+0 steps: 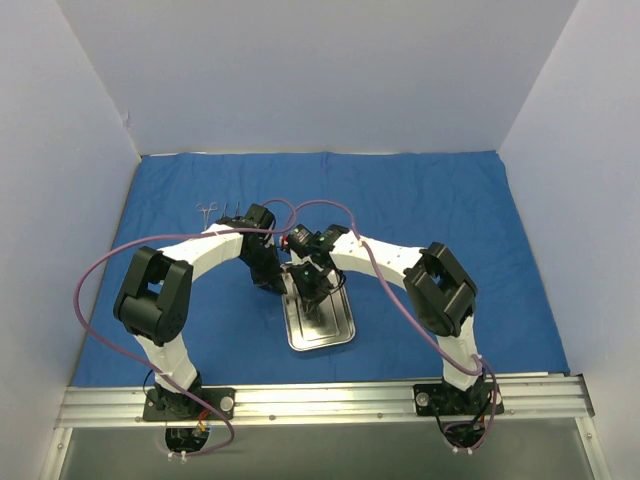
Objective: Open and lay out the surgical kit
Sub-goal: Adjust the medical item in the container.
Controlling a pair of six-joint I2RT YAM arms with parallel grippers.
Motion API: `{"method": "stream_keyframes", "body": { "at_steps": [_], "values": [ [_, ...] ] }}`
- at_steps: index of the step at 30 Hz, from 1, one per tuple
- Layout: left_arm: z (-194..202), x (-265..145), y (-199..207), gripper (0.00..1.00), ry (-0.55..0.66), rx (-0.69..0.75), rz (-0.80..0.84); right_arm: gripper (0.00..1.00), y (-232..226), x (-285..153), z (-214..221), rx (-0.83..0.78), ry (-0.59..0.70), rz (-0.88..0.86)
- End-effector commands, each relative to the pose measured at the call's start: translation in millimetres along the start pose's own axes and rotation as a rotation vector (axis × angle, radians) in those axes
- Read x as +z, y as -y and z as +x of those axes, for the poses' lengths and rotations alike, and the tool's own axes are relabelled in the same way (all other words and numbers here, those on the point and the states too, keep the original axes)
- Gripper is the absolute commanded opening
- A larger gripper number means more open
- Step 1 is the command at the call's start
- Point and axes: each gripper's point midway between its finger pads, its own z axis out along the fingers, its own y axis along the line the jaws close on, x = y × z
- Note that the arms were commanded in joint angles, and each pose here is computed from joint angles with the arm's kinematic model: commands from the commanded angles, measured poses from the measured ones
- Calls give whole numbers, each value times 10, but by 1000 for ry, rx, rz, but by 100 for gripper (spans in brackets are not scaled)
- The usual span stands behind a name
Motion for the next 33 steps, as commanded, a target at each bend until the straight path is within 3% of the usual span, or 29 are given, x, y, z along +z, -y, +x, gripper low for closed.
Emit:
{"method": "stream_keyframes", "body": {
  "at_steps": [1,7,16,24,33],
  "values": [
    [-27,-17,79,18,10,28,39,0,-33,90,124,-18,-37,-27],
    [-25,-21,78,14,6,36,37,0,332,152,365,-16,-106,90],
    [8,-2,50,2,-21,73,31,0,938,-61,218,19,-72,327],
    [16,-5,63,2,-24,78,37,0,728,-173,-50,-52,-3,274],
    [12,-14,72,2,-29,95,39,16,689,-428,-195,-142,16,316]
  ]
}}
